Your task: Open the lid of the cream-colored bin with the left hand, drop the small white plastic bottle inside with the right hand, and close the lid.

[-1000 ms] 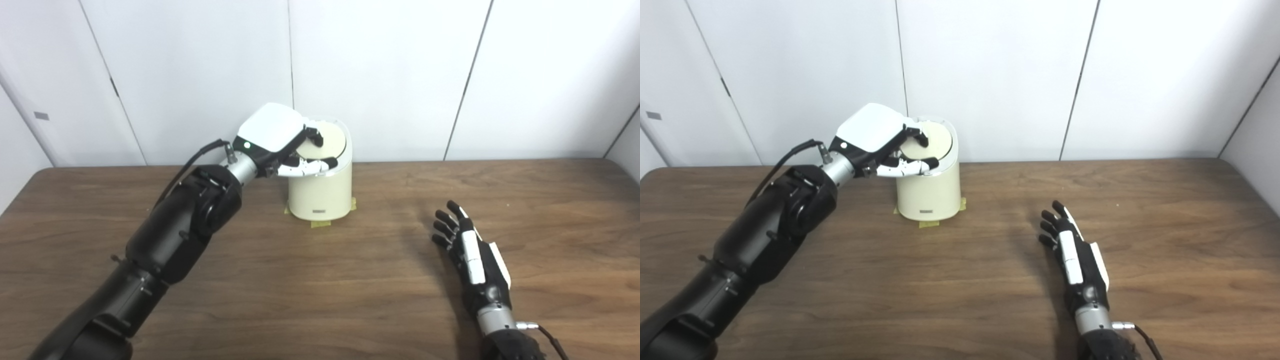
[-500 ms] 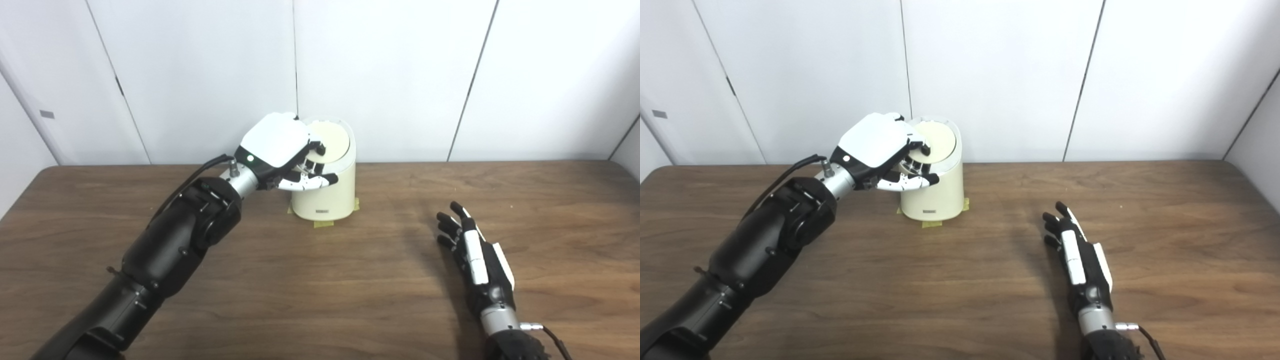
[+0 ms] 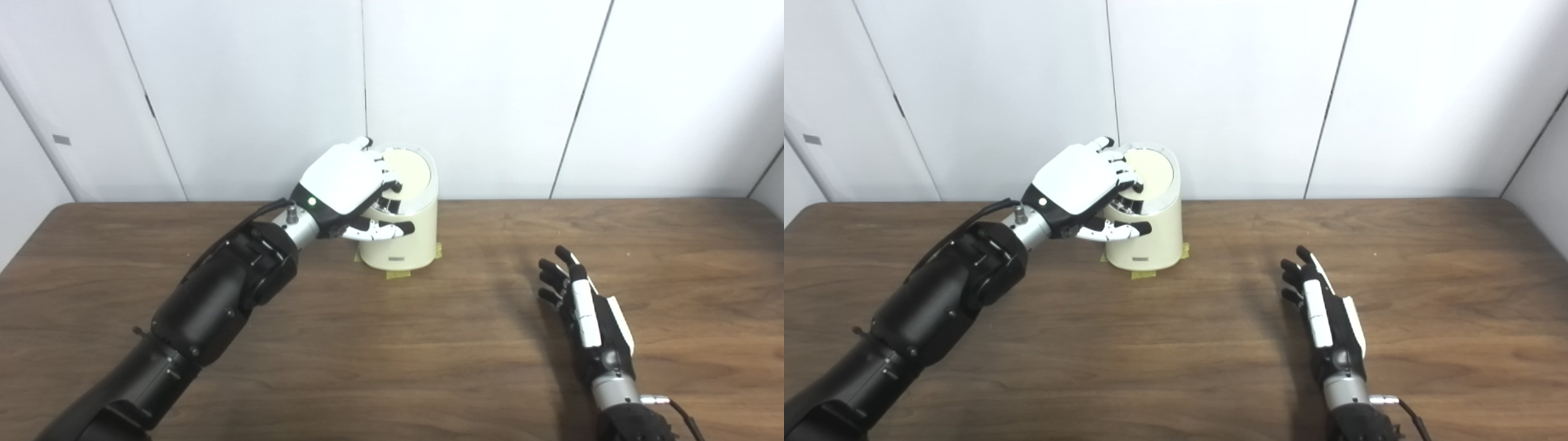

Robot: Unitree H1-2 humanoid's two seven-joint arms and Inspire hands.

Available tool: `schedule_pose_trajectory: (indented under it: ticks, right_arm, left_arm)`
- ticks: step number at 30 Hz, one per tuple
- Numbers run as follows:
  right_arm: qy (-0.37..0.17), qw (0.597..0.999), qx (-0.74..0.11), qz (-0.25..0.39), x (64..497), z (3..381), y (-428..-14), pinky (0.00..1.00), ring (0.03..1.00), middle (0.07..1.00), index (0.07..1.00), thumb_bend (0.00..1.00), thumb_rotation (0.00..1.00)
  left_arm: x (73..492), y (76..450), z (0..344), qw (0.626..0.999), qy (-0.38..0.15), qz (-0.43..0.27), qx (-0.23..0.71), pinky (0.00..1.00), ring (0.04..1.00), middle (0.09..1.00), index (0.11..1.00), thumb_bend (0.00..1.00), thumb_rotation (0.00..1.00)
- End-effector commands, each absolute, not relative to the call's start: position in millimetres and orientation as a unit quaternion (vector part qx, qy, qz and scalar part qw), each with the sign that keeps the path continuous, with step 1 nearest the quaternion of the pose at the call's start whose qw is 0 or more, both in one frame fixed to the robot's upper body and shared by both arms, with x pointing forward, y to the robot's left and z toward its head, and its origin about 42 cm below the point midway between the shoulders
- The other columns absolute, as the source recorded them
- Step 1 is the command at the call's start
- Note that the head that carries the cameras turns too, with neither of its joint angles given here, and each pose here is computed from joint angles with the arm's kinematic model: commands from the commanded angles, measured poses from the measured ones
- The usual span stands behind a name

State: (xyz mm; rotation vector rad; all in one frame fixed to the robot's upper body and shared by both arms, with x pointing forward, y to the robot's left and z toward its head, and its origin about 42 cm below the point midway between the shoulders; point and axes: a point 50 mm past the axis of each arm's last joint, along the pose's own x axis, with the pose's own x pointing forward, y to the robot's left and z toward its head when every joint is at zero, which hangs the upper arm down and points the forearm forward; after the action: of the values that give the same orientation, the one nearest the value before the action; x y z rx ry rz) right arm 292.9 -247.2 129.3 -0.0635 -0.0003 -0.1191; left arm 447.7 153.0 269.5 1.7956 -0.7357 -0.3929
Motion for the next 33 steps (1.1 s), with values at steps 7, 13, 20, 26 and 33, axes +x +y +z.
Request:
schedule_pose_trajectory:
  ticks: [7,13,20,26,33]
  right_arm:
    - [-0.037,0.997,-0.033,-0.064,299.9,145.6,-249.4,0.83,0.875,0.859,0.931,0.6,1.0]
    - [-0.039,0.997,-0.03,-0.066,300.8,145.5,-250.4,0.82,0.875,0.859,0.93,0.59,1.0]
    - [-0.038,0.997,-0.028,-0.068,302.0,145.6,-250.5,0.82,0.873,0.86,0.929,0.59,1.0]
    - [-0.038,0.997,-0.031,-0.068,303.5,144.2,-251.4,0.83,0.877,0.862,0.931,0.59,1.0]
    - [-0.039,0.996,-0.035,-0.066,304.1,143.6,-251.9,0.83,0.877,0.864,0.932,0.59,1.0]
  left_arm:
    - [447.6,158.4,265.8,0.514,-0.299,-0.179,0.784,0.93,0.827,0.769,0.669,0.44,0.88]
    - [447.3,159.0,268.1,0.514,-0.294,-0.183,0.785,0.91,0.816,0.76,0.649,0.41,0.85]
    - [446.2,161.5,273.1,0.543,-0.299,-0.18,0.764,0.88,0.8,0.755,0.649,0.44,0.87]
    - [444.8,159.6,286.0,0.556,-0.295,-0.182,0.756,0.9,0.802,0.751,0.693,0.46,0.94]
    - [443.4,159.5,309.5,0.592,-0.299,-0.16,0.731,0.87,0.816,0.769,0.775,0.45,0.9]
